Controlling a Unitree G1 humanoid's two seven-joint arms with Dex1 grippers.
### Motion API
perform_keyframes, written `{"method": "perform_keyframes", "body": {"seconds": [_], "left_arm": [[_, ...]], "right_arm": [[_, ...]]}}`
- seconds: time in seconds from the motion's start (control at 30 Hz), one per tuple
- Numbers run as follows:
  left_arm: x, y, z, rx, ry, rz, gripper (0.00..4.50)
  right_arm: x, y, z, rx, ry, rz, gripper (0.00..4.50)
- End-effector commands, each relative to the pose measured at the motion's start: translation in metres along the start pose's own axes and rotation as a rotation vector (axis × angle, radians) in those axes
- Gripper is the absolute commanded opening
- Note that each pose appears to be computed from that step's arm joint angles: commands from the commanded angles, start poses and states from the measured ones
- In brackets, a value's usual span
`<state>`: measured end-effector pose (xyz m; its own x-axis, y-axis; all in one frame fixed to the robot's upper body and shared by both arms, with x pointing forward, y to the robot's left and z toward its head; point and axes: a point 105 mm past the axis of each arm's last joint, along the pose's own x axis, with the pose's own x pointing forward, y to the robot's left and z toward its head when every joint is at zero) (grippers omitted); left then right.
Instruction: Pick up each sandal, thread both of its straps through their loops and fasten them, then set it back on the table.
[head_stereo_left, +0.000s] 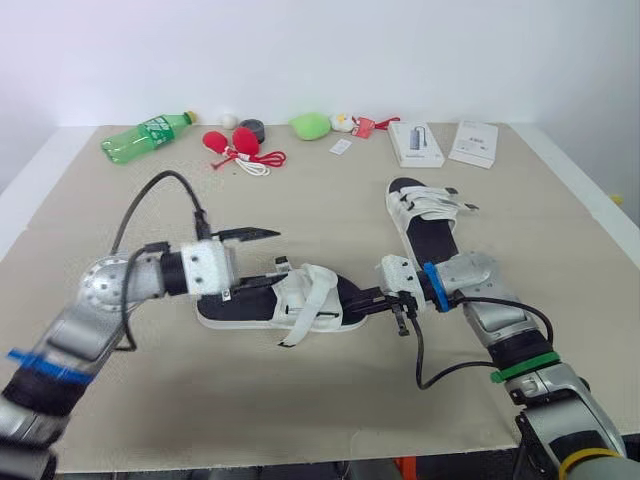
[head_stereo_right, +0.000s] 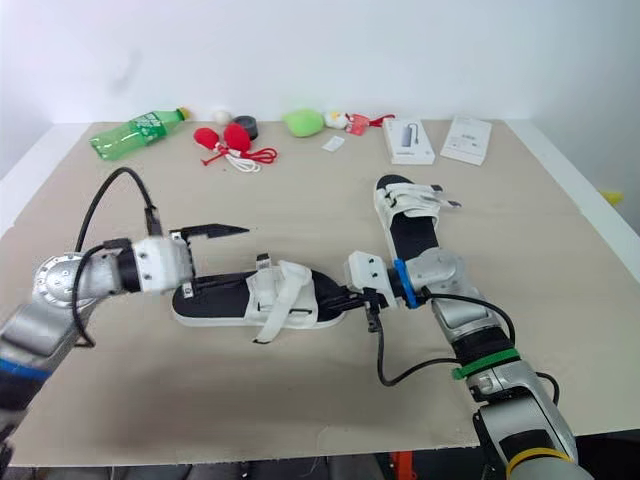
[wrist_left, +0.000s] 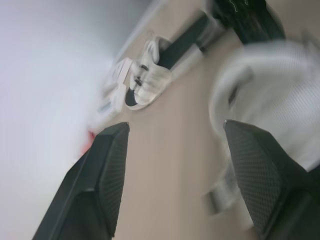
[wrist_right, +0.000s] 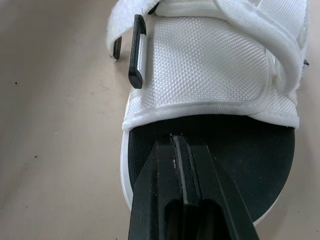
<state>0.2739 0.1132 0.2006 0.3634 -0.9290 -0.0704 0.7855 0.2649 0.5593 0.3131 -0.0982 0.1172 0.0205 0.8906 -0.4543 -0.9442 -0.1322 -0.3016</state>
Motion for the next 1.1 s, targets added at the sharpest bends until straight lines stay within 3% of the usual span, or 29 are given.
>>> {"method": "perform_keyframes", "body": {"seconds": [0.03,0.1,0.17,0.4,0.77,0.87,1.07,1.1], "left_arm": [[0.001,-0.020,0.028,-0.258,-0.068,-0.073,3.09],[0.000,-0.038,0.027,-0.388,-0.048,-0.127,3.09],[-0.001,-0.060,0.012,-0.438,0.041,-0.180,3.09],[-0.005,-0.083,-0.028,-0.409,0.230,-0.200,3.09],[0.013,-0.082,-0.042,-0.442,0.212,-0.194,3.09],[0.021,-0.083,-0.042,-0.483,0.201,-0.220,2.40],[0.025,-0.086,-0.050,-0.553,0.234,-0.267,0.05],[0.024,-0.087,-0.051,-0.563,0.244,-0.284,0.05]], "right_arm": [[0.005,0.006,-0.009,0.023,0.032,0.038,0.00],[0.005,0.005,-0.009,0.023,0.034,0.042,0.00],[0.006,0.004,-0.009,0.021,0.033,0.046,0.00],[0.006,0.003,-0.008,0.021,0.033,0.045,0.00],[0.006,0.003,-0.009,0.027,0.035,0.035,0.00],[0.005,0.004,-0.009,0.028,0.035,0.034,0.00],[0.003,0.004,-0.009,0.028,0.040,0.029,0.00],[0.003,0.004,-0.009,0.027,0.041,0.028,0.00]]}}
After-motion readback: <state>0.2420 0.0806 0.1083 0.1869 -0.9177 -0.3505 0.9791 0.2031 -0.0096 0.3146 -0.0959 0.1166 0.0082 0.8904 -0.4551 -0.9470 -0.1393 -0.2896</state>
